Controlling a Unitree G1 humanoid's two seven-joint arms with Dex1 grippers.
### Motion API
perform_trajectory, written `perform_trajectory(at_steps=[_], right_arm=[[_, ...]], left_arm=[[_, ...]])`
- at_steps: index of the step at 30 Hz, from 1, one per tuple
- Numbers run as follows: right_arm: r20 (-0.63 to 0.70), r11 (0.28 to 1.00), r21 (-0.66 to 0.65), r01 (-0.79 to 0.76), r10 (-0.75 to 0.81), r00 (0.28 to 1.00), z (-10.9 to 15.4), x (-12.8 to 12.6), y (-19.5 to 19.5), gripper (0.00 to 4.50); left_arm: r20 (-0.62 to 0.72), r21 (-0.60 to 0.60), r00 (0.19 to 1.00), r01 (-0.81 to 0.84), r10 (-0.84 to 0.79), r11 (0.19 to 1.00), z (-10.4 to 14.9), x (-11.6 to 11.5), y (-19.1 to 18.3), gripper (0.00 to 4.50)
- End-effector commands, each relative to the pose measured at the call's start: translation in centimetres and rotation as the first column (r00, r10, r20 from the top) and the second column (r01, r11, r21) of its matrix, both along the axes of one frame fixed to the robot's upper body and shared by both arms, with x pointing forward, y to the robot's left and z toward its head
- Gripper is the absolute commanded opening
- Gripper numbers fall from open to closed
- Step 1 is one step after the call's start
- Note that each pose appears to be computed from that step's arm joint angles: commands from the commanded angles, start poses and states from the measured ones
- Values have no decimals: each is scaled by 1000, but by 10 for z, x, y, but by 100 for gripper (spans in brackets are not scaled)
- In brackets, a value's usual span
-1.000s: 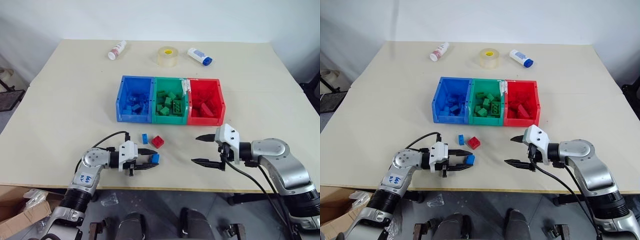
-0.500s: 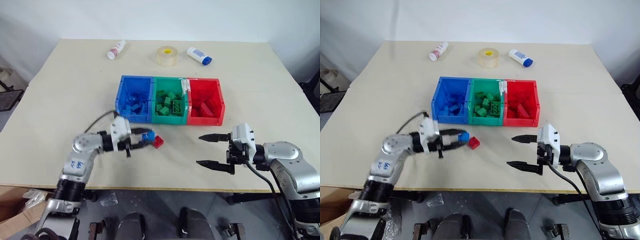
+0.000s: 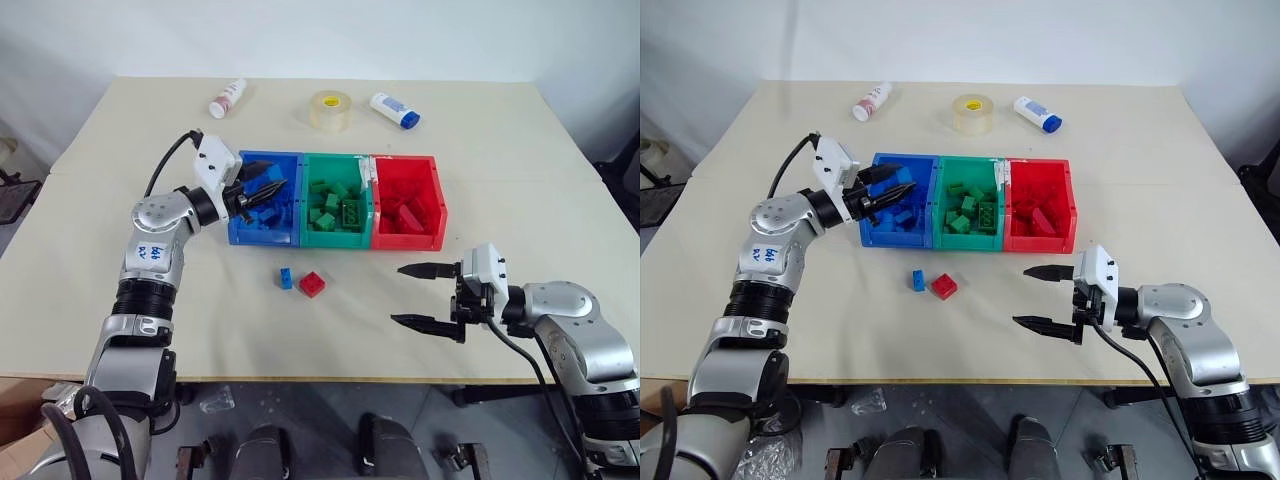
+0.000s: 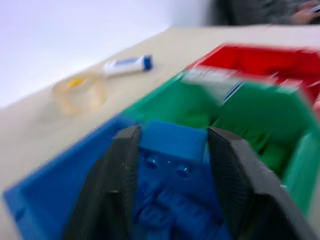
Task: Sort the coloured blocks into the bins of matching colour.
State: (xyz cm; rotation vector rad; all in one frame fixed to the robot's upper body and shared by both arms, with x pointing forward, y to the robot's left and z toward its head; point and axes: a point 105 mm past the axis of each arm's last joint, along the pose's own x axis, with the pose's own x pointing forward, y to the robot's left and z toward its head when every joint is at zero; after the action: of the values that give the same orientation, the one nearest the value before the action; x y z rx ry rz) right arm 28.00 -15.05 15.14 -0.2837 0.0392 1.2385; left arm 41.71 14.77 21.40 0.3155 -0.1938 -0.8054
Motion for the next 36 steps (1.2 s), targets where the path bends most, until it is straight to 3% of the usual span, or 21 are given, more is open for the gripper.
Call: perform_trajectory(at_steps=[1,4,5,13,21,26,30,36], right_arm=[[42,1000,10,-4,3,999,7,-4,2,450],[43,1000,11,-1,0,999,7,-3,2,450],[44,1000,10,-1,0,999,7,-3,2,450],[38,1000,-2,-26,26,999,8,-3,0,450],[32,999,-15,-51,52,998,8,1,0,450],[33,998,-18,-60,60,998,9,3,1,450],[36,998,-21,-62,63,997,9,4,2,450],[44,999,-20,-46,47,998,11,4,1,450]], left_arm=[[41,16,999,28,-29,999,9,-1,-5,339],[51,19,996,68,-69,997,11,-9,-4,438],[53,20,995,80,-81,997,11,-12,-3,447],[-59,115,942,334,-329,936,-12,-82,38,447],[-281,174,915,346,-290,922,-60,-131,91,447],[-266,153,913,357,-310,921,-63,-127,73,447],[-247,163,914,366,-321,916,-71,-111,44,447],[-282,224,902,392,-326,892,-99,-93,15,447]])
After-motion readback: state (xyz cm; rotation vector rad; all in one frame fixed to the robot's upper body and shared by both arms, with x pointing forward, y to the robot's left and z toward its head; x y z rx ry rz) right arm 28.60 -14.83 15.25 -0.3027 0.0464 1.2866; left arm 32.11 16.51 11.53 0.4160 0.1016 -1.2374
